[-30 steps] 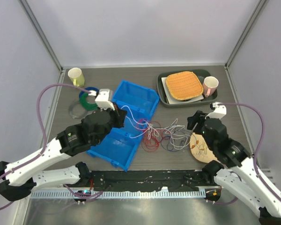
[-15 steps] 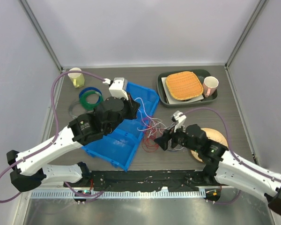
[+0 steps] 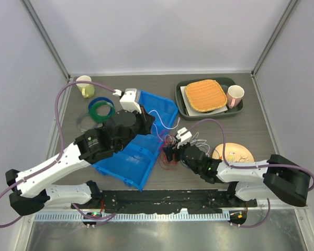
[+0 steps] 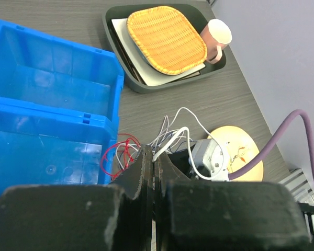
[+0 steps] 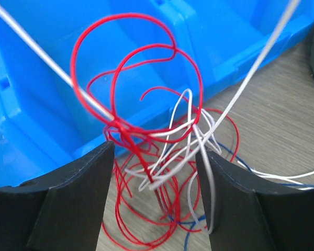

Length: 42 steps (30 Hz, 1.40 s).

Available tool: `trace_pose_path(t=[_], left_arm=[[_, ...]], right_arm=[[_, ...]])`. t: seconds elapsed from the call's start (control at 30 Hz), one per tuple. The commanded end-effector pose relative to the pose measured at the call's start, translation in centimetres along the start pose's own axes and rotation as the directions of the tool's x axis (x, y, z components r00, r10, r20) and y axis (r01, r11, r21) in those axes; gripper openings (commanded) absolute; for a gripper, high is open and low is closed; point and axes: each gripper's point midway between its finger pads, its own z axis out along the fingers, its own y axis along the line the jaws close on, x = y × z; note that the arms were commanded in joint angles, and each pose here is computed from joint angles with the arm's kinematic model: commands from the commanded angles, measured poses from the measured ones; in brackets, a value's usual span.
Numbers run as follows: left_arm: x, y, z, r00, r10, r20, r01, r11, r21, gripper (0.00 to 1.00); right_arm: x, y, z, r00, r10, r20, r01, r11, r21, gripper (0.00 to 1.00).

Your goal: Untangle the cables

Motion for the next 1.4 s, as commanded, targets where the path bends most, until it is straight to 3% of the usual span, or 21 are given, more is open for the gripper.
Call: trace_pose_path(t=[0.0, 0.07, 0.1, 0.2, 0.37, 0.43, 0.47, 0.7, 0.93, 1.03, 1.17, 1.37], left_arm=[[-0.9, 0.4, -0.6, 0.999, -0.021, 0.039, 0.022, 1.0, -0.004, 0.0], [-0.9, 1.0, -0.8, 0.998, -0.018, 0.052, 0.019, 1.0, -0.023, 0.0], [-1.0, 1.2, -0.8, 0.998, -0.018, 0.057, 0.02, 0.999, -0.027, 0.0], [-2.1, 2.8, -1.5, 0.995, -0.013, 0.102, 0.023, 0.994, -0.103, 0.0], [-3.0, 7.4, -3.9, 0.985, -0.04, 0.166, 0.086, 0.955, -0.282, 0.0], [-4.0, 8.8, -5.4, 0.975, -0.045, 0.217, 0.113, 0.944, -0.311, 0.0], [-4.2, 9.3, -5.8, 0.972, -0.047, 0.231, 0.122, 0.938, -0.324, 0.0], [-6.1, 12.4, -8.9, 0.946, -0.045, 0.321, 0.178, 0.899, -0.4, 0.0], [-8.5, 14.9, -12.2, 0.911, -0.026, 0.412, 0.24, 0.846, -0.477, 0.0], [-9.3, 15.3, -13.1, 0.9, -0.019, 0.435, 0.248, 0.843, -0.478, 0.0], [-9.3, 15.1, -13.0, 0.902, -0.018, 0.43, 0.239, 0.852, -0.466, 0.0], [-7.7, 13.1, -10.3, 0.937, 0.006, 0.35, 0.151, 0.895, -0.419, 0.0]], right_arm=[[-5.1, -0.3, 0.5, 0.962, 0.122, 0.244, -0.133, 0.991, 0.033, 0.62], [-4.7, -1.2, 0.8, 0.959, 0.153, 0.238, -0.18, 0.979, 0.097, 0.46], [-4.7, -1.5, 1.2, 0.961, 0.154, 0.23, -0.186, 0.974, 0.126, 0.3], [-3.9, -3.9, 0.7, 0.966, 0.151, 0.211, -0.201, 0.948, 0.245, 0.01], [-1.8, -10.3, -2.3, 0.935, 0.267, 0.235, -0.346, 0.833, 0.432, 0.01], [-2.2, -14.2, -4.4, 0.888, 0.33, 0.32, -0.456, 0.729, 0.511, 0.01], [-0.7, -16.0, -5.8, 0.903, 0.326, 0.278, -0.429, 0.686, 0.588, 0.01], [-1.9, -23.1, -14.2, 0.829, 0.352, 0.435, -0.553, 0.393, 0.735, 0.01], [-1.4, -23.7, -15.0, 0.838, 0.384, 0.388, -0.521, 0.35, 0.779, 0.01], [-0.1, -22.6, -13.7, 0.851, 0.448, 0.274, -0.466, 0.406, 0.786, 0.12], [2.3, -19.7, -11.9, 0.8, 0.577, 0.165, -0.497, 0.483, 0.721, 0.11], [4.7, -17.9, -12.1, 0.743, 0.658, 0.12, -0.538, 0.48, 0.693, 0.11]])
